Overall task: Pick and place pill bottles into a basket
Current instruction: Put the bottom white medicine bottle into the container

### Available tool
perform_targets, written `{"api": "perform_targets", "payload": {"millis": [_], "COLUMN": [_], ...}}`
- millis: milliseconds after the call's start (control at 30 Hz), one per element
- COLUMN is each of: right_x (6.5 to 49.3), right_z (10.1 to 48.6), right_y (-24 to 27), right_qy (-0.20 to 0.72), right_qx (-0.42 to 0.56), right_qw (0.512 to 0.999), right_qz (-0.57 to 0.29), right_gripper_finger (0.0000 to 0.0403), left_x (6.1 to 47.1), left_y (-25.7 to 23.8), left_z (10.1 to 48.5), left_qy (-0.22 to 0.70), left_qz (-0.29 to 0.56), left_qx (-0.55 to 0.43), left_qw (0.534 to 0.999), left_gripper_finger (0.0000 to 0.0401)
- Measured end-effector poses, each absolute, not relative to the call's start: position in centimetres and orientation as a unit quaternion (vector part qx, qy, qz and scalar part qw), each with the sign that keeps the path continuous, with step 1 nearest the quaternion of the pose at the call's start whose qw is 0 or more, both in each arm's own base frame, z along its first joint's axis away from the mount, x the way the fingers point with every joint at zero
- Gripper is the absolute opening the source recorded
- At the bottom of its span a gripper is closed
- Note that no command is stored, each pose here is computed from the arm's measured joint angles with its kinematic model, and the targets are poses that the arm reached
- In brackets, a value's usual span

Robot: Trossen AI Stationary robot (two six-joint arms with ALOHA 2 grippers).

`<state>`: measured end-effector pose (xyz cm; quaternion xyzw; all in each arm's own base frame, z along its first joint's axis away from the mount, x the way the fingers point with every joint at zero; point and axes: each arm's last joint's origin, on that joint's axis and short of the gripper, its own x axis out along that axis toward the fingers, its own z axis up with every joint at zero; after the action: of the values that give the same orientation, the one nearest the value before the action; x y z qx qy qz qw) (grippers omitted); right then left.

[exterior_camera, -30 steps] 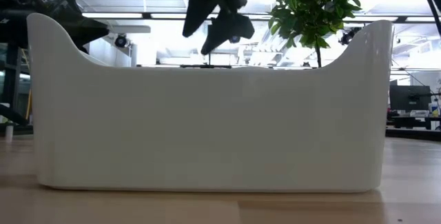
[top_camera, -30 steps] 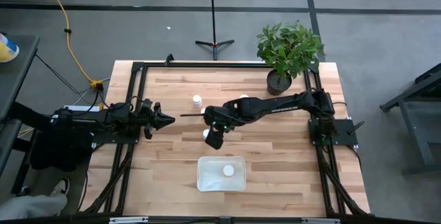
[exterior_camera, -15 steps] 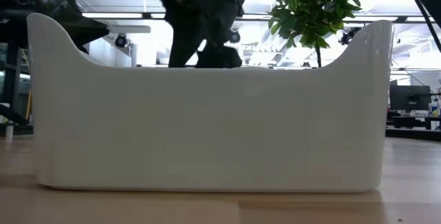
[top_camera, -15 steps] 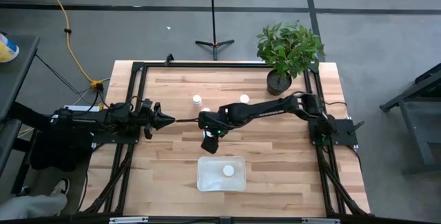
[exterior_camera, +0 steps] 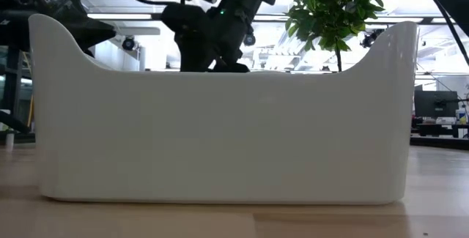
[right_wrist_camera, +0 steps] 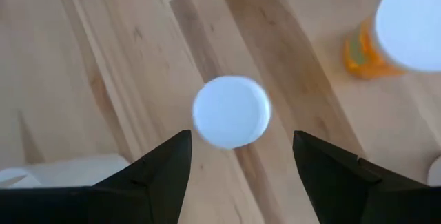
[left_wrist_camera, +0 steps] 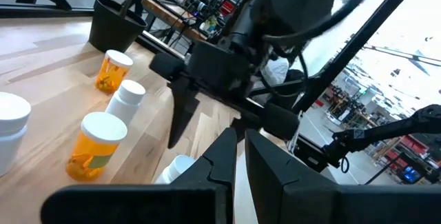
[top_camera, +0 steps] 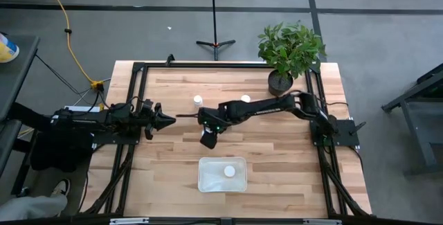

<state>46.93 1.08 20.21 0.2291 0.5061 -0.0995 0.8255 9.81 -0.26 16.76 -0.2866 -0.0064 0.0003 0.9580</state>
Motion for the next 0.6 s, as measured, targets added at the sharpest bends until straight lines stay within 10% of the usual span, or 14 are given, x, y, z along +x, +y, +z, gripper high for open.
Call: {"api": "perform_targets", "payload": {"millis": [600], "right_x": [47.71], "right_z": [20.7], "right_y": [0.35], "right_qy": [0.471], "right_qx": [0.251], "right_qw": [0.843], "right_qz": [-0.068], "right_gripper_finger": [0.0246], "left_x": [9.81], "left_y": [-0.26], "left_z": [16.75], "left_qy": [-0.006], "left_qz": [0.0], "left_qx": [-0.286], "left_qw": [0.958], "left_gripper_finger": [0.0067]}}
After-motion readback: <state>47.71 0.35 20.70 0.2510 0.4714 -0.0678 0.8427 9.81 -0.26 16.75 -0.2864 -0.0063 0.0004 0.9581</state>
